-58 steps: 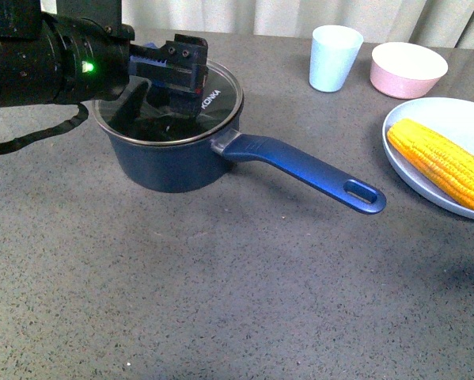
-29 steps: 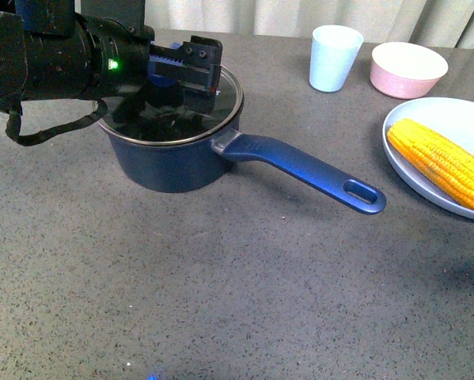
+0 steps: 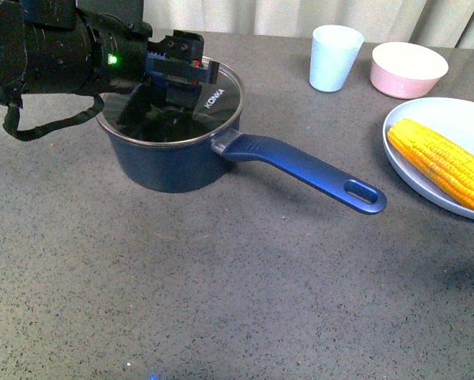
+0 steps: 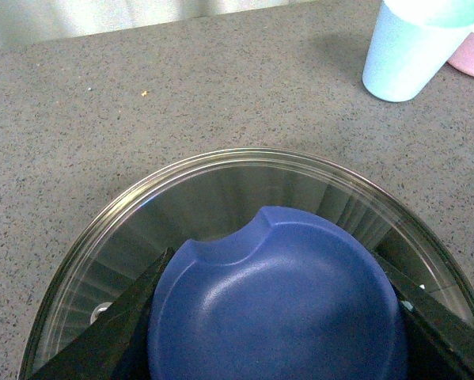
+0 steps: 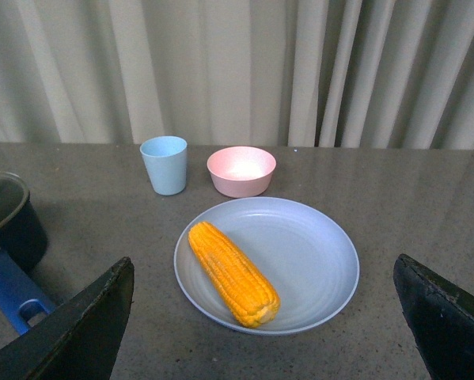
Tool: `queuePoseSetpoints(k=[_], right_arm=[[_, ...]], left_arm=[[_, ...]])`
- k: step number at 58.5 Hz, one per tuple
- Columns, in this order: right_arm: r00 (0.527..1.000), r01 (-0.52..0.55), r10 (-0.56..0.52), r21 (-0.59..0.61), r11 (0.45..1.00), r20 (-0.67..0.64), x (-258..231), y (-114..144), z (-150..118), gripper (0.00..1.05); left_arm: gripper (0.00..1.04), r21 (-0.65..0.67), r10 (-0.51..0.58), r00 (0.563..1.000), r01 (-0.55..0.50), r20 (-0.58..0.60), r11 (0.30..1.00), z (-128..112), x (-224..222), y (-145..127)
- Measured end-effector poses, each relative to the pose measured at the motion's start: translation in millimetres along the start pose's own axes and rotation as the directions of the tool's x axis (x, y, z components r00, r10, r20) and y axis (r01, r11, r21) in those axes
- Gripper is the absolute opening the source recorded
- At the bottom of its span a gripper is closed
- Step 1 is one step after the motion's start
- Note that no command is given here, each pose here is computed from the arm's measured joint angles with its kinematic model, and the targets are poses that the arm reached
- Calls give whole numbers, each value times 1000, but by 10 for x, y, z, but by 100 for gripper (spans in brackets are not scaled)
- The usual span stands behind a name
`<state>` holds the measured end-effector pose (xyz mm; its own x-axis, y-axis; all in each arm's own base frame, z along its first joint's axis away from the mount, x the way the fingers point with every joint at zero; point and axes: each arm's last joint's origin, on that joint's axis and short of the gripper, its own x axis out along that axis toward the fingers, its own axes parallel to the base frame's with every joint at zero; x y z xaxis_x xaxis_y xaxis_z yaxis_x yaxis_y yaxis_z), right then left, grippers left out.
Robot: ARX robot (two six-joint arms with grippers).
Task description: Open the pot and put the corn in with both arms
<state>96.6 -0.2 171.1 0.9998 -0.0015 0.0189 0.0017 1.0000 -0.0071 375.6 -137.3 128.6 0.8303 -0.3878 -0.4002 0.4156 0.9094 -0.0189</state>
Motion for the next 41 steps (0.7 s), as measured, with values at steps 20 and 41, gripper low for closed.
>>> queuePoseSetpoints(k=[20, 41], right_arm=[[1000, 0, 0, 0, 1000, 0, 0, 0, 0, 96], [1000, 0, 0, 0, 1000, 0, 0, 0, 0, 96]], left_arm=[[60, -45, 74, 994, -71, 85, 996, 318, -435, 335], [60, -132, 314, 946, -302, 84, 944, 30, -610, 1267]])
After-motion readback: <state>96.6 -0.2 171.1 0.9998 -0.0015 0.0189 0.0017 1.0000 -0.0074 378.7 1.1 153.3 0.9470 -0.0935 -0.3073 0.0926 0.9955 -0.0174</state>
